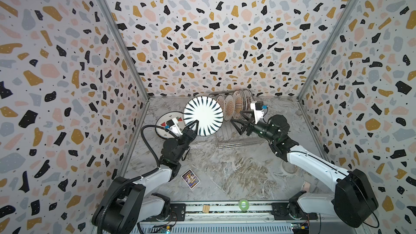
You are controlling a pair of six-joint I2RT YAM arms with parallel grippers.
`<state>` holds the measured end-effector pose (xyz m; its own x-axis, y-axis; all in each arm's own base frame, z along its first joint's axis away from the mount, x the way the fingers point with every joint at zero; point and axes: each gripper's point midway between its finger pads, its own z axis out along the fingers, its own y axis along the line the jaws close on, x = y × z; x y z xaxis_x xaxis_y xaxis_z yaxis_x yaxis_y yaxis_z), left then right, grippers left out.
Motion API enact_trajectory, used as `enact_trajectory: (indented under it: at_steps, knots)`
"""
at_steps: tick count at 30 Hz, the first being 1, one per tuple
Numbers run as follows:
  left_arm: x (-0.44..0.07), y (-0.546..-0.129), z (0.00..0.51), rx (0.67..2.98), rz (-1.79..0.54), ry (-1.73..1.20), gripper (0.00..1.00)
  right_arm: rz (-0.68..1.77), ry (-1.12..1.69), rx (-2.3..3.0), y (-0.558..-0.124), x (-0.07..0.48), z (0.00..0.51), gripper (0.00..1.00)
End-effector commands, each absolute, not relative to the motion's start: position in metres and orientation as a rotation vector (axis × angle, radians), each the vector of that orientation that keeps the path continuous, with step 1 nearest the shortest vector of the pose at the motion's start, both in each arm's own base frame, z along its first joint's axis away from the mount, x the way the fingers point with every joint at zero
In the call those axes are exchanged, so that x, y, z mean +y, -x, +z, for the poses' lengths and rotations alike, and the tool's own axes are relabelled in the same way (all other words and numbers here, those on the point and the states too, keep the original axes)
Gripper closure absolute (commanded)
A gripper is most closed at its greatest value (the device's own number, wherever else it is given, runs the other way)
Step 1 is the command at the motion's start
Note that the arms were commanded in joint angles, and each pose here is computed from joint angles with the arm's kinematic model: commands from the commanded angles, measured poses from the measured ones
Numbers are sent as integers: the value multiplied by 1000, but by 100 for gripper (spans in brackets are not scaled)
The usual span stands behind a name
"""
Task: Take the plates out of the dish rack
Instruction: 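Carry the plate over the watermelon plate with left gripper while right releases, then lower the blue-striped plate flat onto the watermelon plate with the left gripper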
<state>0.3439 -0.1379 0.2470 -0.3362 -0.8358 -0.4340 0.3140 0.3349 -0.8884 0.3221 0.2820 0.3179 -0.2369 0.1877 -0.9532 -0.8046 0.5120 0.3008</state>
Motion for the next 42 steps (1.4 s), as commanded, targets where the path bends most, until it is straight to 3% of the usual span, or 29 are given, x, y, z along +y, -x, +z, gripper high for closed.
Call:
enact_trajectory:
  at_steps: [1,26,42]
  knots:
    - [-115,-330,304,1219,-1326,462,98,969,576,1477,-328,293,340,1]
    - [-11,-344,240,1237,-988,793,98,853,759,1675,-361,431,273,1]
    - [27,-357,199,1272,-841,957,100,779,797,1793,-393,470,221,0]
